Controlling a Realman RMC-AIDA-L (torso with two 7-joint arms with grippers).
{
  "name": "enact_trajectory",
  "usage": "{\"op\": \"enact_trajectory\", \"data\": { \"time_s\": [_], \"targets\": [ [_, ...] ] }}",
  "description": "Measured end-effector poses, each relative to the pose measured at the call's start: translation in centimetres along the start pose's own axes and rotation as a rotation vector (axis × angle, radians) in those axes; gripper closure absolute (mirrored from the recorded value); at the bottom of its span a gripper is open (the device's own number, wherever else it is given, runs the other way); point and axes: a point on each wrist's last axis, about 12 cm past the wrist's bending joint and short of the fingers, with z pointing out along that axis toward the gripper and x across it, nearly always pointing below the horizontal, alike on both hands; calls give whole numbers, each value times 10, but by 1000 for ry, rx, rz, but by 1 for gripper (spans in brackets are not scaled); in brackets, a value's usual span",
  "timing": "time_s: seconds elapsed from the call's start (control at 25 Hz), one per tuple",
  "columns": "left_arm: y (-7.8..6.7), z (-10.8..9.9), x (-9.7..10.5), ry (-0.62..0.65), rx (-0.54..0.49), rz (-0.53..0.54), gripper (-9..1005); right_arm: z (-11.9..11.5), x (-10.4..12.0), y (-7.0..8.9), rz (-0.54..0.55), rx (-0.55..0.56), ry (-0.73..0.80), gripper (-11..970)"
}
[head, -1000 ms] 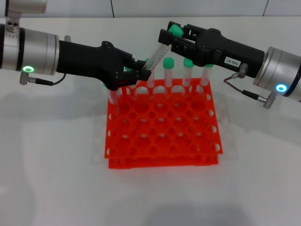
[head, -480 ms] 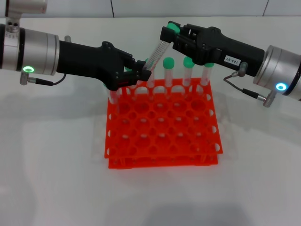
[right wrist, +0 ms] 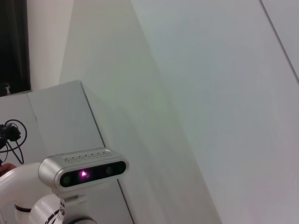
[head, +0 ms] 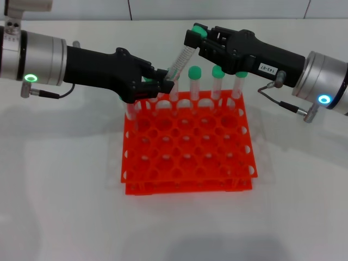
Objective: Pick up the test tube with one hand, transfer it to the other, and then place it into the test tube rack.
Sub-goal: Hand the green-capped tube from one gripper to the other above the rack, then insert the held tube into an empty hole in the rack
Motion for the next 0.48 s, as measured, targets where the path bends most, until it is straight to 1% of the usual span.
{"op": "enact_trajectory", "data": {
  "time_s": [0.08,0.28,0.48],
  "targets": [
    [0,0,0,2,2,-7,710,0,0,0,1,1,1,693],
    [-2,-2,-8,19,-2,-18,707,-1,2,1,2,-1,3,693],
    [-8,-17,-23,34,0,-27,477,-3,2,1,1,-5,8,692]
  ]
}}
